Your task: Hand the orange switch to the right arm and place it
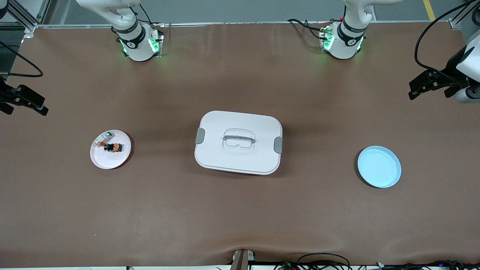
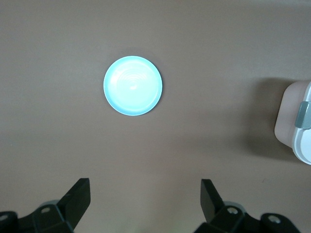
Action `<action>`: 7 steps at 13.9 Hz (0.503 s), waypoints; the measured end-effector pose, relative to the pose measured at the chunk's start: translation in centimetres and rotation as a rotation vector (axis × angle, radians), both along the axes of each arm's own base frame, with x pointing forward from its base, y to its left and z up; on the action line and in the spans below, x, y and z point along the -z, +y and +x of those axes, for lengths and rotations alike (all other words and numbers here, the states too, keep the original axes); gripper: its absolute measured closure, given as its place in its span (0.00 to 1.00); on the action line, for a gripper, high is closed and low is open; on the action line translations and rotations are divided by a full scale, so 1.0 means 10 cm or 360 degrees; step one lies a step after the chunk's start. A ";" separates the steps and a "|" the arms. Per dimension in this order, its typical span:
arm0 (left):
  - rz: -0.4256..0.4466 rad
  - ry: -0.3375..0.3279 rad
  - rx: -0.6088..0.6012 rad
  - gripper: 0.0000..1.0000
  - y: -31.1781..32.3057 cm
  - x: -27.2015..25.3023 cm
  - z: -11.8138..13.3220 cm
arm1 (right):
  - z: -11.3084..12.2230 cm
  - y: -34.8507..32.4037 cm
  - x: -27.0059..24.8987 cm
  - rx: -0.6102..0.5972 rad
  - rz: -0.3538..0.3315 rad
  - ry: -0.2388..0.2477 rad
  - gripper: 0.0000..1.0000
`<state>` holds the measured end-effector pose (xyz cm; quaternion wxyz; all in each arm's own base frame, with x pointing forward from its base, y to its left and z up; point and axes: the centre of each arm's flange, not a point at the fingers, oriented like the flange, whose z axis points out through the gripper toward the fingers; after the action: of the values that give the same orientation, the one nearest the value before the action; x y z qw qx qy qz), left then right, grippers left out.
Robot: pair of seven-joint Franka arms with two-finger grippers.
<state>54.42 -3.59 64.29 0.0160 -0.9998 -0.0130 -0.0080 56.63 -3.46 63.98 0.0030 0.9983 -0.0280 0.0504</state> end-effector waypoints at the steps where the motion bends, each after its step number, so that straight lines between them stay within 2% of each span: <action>1: 0.0000 0.0000 0.0026 0.00 0.01 0.00 0.00 | 0.00 -0.02 0.00 0.0005 0.0000 -0.0001 0.00; 7: 0.0001 -0.0024 0.0080 0.00 0.04 -0.09 -0.04 | 0.02 0.10 -0.04 -0.0029 0.0000 -0.0040 0.00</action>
<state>54.05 -3.17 65.17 0.0161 -0.9997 0.0118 -0.0158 56.81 -2.49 64.42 0.0022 0.9978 -0.0190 0.0630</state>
